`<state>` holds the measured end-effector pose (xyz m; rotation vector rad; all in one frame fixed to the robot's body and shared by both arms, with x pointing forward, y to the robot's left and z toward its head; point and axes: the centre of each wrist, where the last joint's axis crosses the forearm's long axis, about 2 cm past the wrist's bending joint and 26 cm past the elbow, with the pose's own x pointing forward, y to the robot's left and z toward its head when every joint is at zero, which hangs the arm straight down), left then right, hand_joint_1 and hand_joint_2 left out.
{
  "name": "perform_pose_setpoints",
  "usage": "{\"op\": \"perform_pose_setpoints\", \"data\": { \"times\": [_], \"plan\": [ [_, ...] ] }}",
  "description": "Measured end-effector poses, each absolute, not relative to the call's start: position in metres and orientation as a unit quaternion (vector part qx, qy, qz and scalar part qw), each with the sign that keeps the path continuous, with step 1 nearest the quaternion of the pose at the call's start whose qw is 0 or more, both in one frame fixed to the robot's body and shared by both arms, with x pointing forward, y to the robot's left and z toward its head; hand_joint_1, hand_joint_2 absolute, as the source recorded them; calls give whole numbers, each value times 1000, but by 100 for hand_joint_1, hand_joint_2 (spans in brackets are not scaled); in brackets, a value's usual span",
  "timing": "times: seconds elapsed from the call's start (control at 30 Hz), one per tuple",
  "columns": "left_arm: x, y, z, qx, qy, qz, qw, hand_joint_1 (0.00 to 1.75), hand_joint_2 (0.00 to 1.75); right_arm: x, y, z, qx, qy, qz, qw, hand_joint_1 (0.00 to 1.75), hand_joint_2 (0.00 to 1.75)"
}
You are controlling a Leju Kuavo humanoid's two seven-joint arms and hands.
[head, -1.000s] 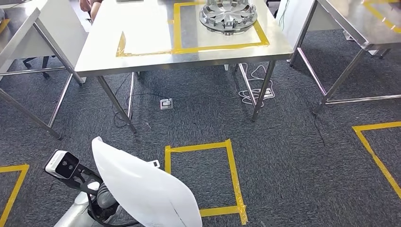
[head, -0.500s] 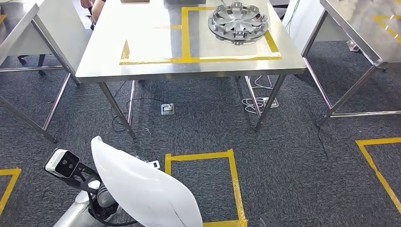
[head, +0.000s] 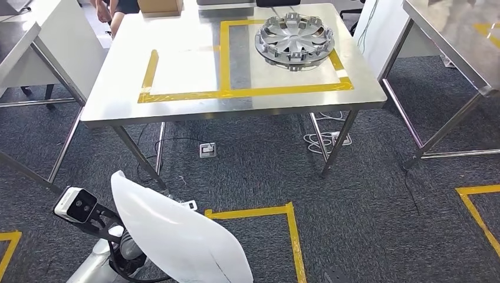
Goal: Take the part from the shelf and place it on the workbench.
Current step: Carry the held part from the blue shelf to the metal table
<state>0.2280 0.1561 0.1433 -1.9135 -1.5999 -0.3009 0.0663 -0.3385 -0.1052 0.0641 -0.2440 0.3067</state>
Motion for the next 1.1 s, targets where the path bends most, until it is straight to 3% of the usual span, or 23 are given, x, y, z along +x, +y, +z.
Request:
{"op": "perform_pose_setpoints", "data": {
  "times": [1.1],
  "plan": [
    [227,153,147,-728,-604,-124,301,175,175,57,-340,-107,36,-115,145,982,0,0]
  ]
}}
